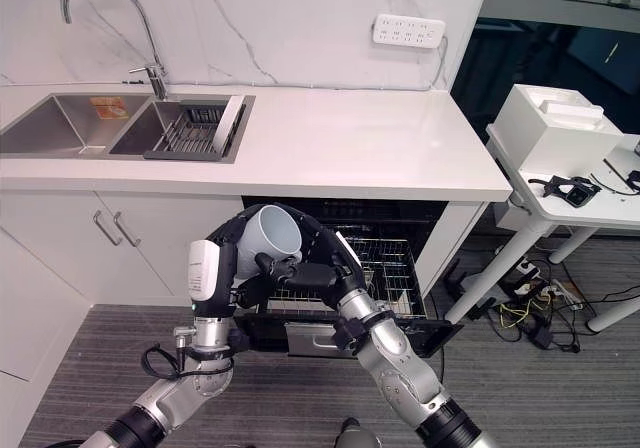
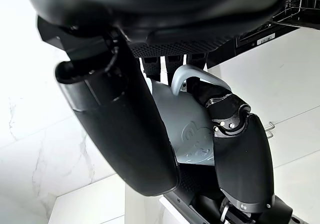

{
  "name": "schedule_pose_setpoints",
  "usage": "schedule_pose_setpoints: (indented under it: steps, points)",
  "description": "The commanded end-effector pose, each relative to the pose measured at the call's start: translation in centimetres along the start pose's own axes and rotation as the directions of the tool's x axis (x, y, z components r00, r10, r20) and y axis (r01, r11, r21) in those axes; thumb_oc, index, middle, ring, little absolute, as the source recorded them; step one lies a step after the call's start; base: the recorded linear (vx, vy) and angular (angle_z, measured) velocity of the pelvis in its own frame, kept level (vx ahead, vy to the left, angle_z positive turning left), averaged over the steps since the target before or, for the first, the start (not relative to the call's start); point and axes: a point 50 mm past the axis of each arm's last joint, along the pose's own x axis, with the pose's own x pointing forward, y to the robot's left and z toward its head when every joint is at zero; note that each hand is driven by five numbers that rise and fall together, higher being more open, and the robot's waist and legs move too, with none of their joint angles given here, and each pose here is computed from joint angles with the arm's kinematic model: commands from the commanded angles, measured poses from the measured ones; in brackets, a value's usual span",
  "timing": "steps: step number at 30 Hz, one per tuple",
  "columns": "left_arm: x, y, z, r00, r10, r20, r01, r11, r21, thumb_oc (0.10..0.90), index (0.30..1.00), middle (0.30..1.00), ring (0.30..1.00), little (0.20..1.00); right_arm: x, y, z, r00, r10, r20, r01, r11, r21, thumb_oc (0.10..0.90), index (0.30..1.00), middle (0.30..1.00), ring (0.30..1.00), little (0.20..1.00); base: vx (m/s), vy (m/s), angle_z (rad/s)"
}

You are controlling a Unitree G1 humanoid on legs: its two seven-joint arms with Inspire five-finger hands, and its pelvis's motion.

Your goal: Place the dishes in the dishwasher.

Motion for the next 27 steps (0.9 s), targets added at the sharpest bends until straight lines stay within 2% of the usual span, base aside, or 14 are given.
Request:
schedule_pose_setpoints:
  steps: [1, 5, 7, 8, 10, 11, 14, 27]
  points:
    - [2.4, -1.0, 2.7, 0.976, 0.043, 0.212, -0.034, 0.998, -0.05, 0.8, 0.9, 0.9, 0.9, 0.9, 2.9, 5.1, 6.6, 0.901, 0.189, 0.39, -0.243, 0.965, 0.093, 0.4, 0.3, 0.3, 0.3, 0.3, 0.0, 0.0, 0.03]
    - [2.3, -1.0, 2.5, 0.976, 0.055, 0.212, -0.05, 0.998, -0.03, 0.8, 0.9, 0.9, 0.9, 0.9, 2.6, 3.6, 7.0, 0.899, 0.029, 0.438, -0.109, 0.981, 0.159, 0.4, 0.3, 0.3, 0.3, 0.3, 0.01, 0.007, 0.05]
    - [2.2, -1.0, 2.3, 0.976, 0.062, 0.21, -0.06, 0.998, -0.015, 0.8, 0.9, 0.9, 0.9, 0.9, 2.4, 2.6, 7.0, 0.891, -0.059, 0.45, -0.055, 0.97, 0.236, 0.4, 0.3, 0.3, 0.3, 0.3, 0.0, 0.0, 0.0]
    - [2.2, -0.9, 2.2, 0.974, 0.073, 0.214, -0.076, 0.997, 0.008, 0.8, 0.9, 0.9, 0.9, 0.9, 2.0, 1.5, 6.6, 0.886, -0.146, 0.44, -0.014, 0.941, 0.339, 0.4, 0.3, 0.3, 0.3, 0.3, 0.0, 0.0, 0.0]
    - [2.1, -0.9, 2.2, 0.974, 0.076, 0.215, -0.081, 0.997, 0.013, 0.8, 0.9, 0.9, 0.9, 0.9, 1.8, 1.2, 6.4, 0.883, -0.173, 0.436, -0.003, 0.928, 0.373, 0.4, 0.3, 0.3, 0.3, 0.3, 0.0, 0.0, 0.0]
    - [2.1, -0.8, 2.0, 0.972, 0.088, 0.218, -0.097, 0.995, 0.031, 0.8, 0.9, 0.9, 0.9, 0.9, 1.5, 0.4, 5.8, 0.879, -0.237, 0.414, 0.024, 0.889, 0.458, 0.4, 0.3, 0.3, 0.3, 0.3, 0.0, 0.0, 0.0]
    - [2.1, -0.6, 1.9, 0.969, 0.113, 0.219, -0.129, 0.99, 0.059, 0.8, 0.9, 0.9, 0.9, 0.9, 0.8, -0.7, 4.7, 0.873, -0.311, 0.376, 0.057, 0.831, 0.554, 0.4, 0.3, 0.3, 0.3, 0.3, 0.0, 0.0, 0.0]
    - [2.7, -0.1, 2.5, 0.969, 0.12, 0.216, -0.138, 0.988, 0.073, 0.8, 0.9, 0.9, 0.9, 0.9, 0.0, -1.2, 4.5, 0.837, -0.352, 0.42, 0.027, 0.793, 0.609, 0.4, 0.3, 0.3, 0.3, 0.3, -0.01, 0.001, -0.02]
